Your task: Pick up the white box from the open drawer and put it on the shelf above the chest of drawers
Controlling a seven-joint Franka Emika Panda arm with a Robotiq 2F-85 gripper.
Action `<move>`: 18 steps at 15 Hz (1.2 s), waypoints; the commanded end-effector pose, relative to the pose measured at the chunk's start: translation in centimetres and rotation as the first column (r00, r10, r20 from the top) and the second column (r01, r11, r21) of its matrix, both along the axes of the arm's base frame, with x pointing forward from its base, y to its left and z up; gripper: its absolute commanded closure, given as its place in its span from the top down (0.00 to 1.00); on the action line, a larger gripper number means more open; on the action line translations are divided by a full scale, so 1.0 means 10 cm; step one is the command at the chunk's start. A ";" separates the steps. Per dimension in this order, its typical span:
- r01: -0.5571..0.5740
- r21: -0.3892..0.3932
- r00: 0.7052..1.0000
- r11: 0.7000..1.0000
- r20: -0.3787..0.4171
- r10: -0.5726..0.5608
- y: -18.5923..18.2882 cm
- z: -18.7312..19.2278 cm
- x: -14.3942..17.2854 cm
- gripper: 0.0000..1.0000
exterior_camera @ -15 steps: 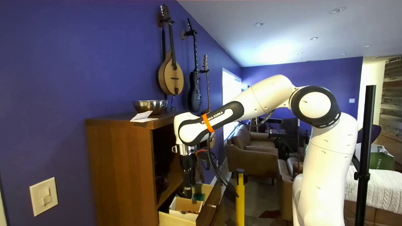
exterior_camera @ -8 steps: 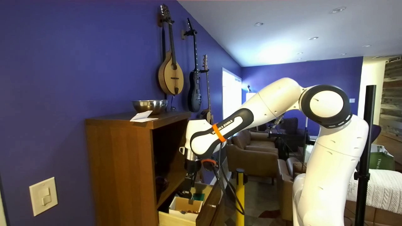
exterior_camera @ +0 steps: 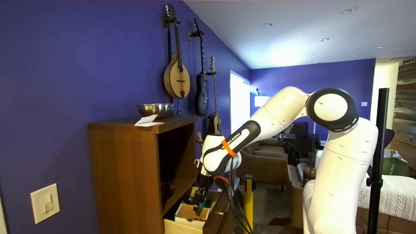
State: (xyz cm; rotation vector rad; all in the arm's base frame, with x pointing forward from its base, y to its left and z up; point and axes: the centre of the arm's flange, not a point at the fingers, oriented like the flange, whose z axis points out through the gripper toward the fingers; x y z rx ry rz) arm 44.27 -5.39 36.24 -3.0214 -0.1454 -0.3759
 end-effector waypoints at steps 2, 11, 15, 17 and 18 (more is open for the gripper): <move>-0.007 0.013 1.000 1.000 -0.019 0.007 -0.08 -0.16 0.03 0.47; 0.012 0.005 0.999 1.000 -0.033 -0.012 -0.19 -0.24 0.00 0.00; 0.063 0.078 0.997 0.995 -0.047 -0.060 -0.40 0.09 -0.12 0.01; 0.105 0.115 0.994 0.988 -0.040 -0.101 -0.52 0.37 -0.24 0.01; 0.112 0.121 0.993 0.986 -0.039 -0.108 -0.56 0.49 -0.28 0.01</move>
